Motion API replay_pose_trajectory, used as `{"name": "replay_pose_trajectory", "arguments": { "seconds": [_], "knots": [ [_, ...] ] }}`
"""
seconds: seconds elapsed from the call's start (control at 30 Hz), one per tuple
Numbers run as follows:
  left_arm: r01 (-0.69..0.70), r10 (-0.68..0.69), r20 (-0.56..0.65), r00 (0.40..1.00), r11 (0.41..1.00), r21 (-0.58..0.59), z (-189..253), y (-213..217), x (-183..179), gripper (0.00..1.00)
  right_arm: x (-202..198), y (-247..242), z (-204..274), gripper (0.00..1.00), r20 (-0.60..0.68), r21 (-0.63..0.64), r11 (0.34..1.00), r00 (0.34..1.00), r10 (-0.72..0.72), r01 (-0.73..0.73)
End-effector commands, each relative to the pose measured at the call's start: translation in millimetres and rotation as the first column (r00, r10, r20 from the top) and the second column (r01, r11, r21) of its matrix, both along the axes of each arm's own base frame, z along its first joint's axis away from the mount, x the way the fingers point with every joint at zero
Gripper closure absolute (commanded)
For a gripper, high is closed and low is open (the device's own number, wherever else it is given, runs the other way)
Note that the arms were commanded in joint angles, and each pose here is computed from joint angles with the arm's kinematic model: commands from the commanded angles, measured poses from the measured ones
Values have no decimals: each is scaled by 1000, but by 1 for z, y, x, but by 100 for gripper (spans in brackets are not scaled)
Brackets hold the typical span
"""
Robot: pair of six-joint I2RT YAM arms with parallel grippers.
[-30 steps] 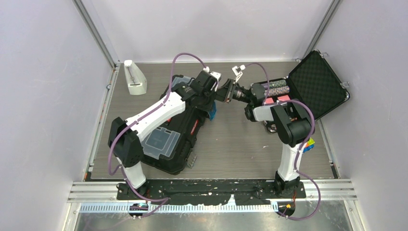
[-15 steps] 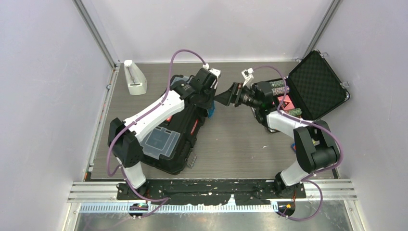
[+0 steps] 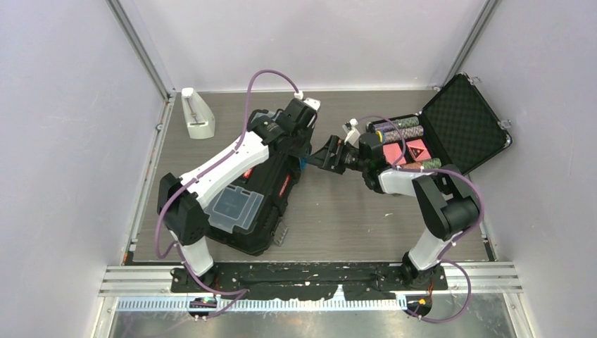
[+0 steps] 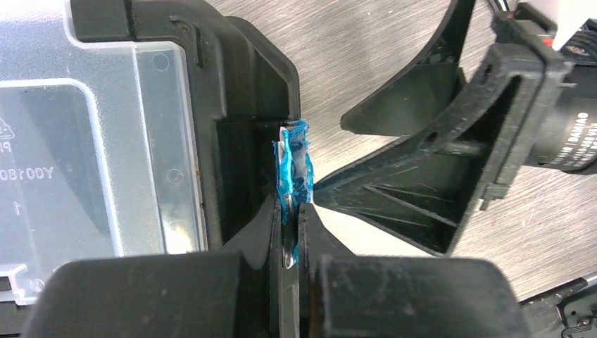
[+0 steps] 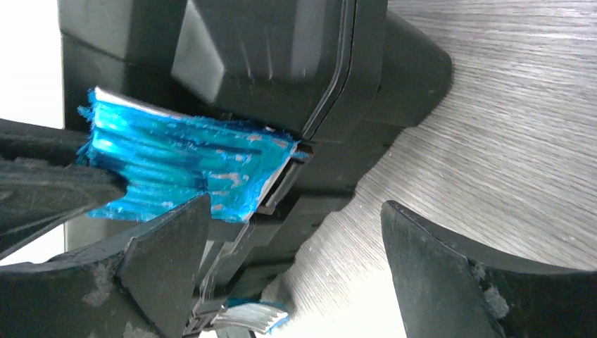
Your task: Pack the tool kit
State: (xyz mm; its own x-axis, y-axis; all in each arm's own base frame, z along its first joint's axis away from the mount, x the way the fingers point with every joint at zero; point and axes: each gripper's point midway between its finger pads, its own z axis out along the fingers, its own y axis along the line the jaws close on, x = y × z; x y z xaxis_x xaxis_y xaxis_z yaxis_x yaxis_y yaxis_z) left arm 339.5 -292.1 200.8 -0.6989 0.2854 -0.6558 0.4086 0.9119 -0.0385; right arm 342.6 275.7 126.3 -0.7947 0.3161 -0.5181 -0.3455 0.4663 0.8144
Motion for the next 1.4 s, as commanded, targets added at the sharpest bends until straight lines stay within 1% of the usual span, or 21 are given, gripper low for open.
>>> {"name": "replay_pose_trajectory", "arguments": {
  "seconds": [0.0, 0.03, 0.1, 0.27, 0.37, 0.4, 0.47, 0.53, 0.67, 0.87, 1.0, 1.2, 1.37],
  "knots": [
    [-70, 63, 69, 996, 991, 118, 9, 36, 13, 100, 16, 18, 32, 5, 81, 99, 995, 997, 0, -8],
    [-75, 67, 70, 995, 990, 119, 10, 37, 13, 99, 16, 22, 31, 4, 70, 108, 994, 998, 8, -16],
    [-86, 77, 78, 994, 989, 118, 14, 39, 13, 90, 15, 25, 33, 4, 76, 124, 992, 997, 17, -27],
    [-114, 102, 125, 987, 989, 90, 37, 47, 10, 60, 15, 28, 35, 4, 87, 129, 991, 996, 24, -35],
    [-117, 107, 141, 984, 991, 69, 50, 49, 8, 40, 15, 28, 34, 5, 88, 128, 991, 996, 25, -37],
    [-116, 106, 145, 984, 991, 62, 55, 49, 6, 35, 15, 28, 35, 4, 86, 130, 991, 996, 25, -36],
    [-120, 111, 161, 981, 991, 51, 64, 51, 4, 29, 15, 29, 36, 5, 85, 133, 990, 996, 26, -37],
    [-132, 121, 177, 977, 990, 53, 69, 54, 4, 26, 15, 29, 37, 5, 88, 134, 990, 996, 25, -37],
    [-163, 144, 194, 970, 983, 82, 76, 65, 3, 25, 20, 31, 40, 5, 94, 139, 990, 995, 19, -32],
    [-197, 171, 255, 952, 977, 78, 91, 83, -1, 27, 33, 40, 51, 5, 113, 152, 988, 993, 19, -36],
    [-213, 191, 253, 948, 975, 60, 92, 95, -1, 27, 39, 48, 48, 5, 104, 125, 992, 994, 21, -34],
    [-226, 204, 225, 953, 971, 76, 82, 105, -2, 16, 42, 51, 22, 5, 42, 72, 997, 999, 3, -6],
    [-230, 214, 205, 955, 972, 57, 74, 110, -3, 12, 39, 50, 14, 5, 17, 27, 1000, 1000, -17, 16]
  ]
}}
